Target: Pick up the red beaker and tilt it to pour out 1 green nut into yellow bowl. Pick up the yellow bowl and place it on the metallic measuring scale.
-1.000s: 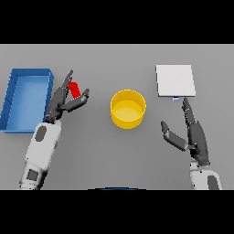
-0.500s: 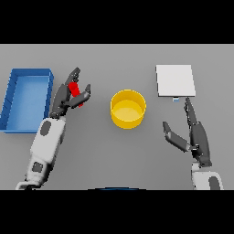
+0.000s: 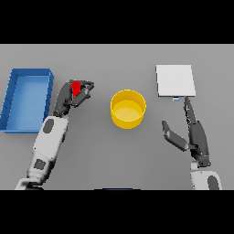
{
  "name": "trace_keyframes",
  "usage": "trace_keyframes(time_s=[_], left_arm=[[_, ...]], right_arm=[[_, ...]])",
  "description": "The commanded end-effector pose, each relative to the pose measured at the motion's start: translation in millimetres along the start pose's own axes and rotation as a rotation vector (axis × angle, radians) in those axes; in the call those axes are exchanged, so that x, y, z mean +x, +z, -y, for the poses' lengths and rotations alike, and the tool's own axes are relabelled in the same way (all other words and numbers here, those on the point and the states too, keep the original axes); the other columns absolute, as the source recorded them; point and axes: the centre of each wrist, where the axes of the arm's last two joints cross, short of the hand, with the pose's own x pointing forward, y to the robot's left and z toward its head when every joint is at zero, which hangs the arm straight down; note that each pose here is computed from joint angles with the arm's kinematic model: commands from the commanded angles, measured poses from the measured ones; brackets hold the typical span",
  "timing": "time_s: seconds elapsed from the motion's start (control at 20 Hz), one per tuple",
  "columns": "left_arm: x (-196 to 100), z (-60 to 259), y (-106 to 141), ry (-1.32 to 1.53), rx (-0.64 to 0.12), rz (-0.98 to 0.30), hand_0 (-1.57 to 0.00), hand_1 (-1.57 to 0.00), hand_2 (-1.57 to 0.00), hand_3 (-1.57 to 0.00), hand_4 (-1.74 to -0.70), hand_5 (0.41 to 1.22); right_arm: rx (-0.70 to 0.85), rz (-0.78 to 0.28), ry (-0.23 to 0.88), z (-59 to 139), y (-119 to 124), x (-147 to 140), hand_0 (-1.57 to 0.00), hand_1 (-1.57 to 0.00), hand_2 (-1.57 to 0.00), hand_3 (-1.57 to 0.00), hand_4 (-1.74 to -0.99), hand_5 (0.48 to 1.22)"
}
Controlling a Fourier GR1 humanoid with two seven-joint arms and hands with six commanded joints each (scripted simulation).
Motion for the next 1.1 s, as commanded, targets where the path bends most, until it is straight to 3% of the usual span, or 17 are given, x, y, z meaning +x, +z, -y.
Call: trace_keyframes(time_s=[0.0,0.25,0.4,0.75,1.05], left_arm=[[0,0,1,0.006,0.015,-0.005,-1.42,-1.42,-1.43,-1.38,-1.55,1.159],[12,2,-2,0.084,0.074,0.055,-1.52,-1.52,-1.52,-1.51,-1.68,1.122],[36,-3,-7,0.039,0.076,0.113,-1.55,-1.55,-1.55,-1.54,-1.71,1.114],[80,2,-10,-0.308,-0.077,0.119,-1.56,-1.56,-1.56,-1.56,-1.73,1.122],[96,19,-4,-0.518,-0.119,0.092,-1.57,-1.57,-1.57,-1.57,-1.74,1.117]], right_arm=[[-0.003,0.001,-0.006,4.0,2,-2,0.00,0.00,0.00,0.00,-1.258,0.644],[0.003,0.005,0.002,5.0,4,-1,0.00,0.00,0.00,0.00,-1.258,0.646],[0.008,0.008,0.012,2.8,1,-1,0.00,0.00,0.00,0.00,-1.263,0.652],[0.004,0.005,0.043,4.0,2,1,0.00,0.00,0.00,0.00,-1.256,0.674],[0.014,-0.003,0.039,0.9,5,0,0.00,0.00,0.00,0.00,-1.255,0.681]])
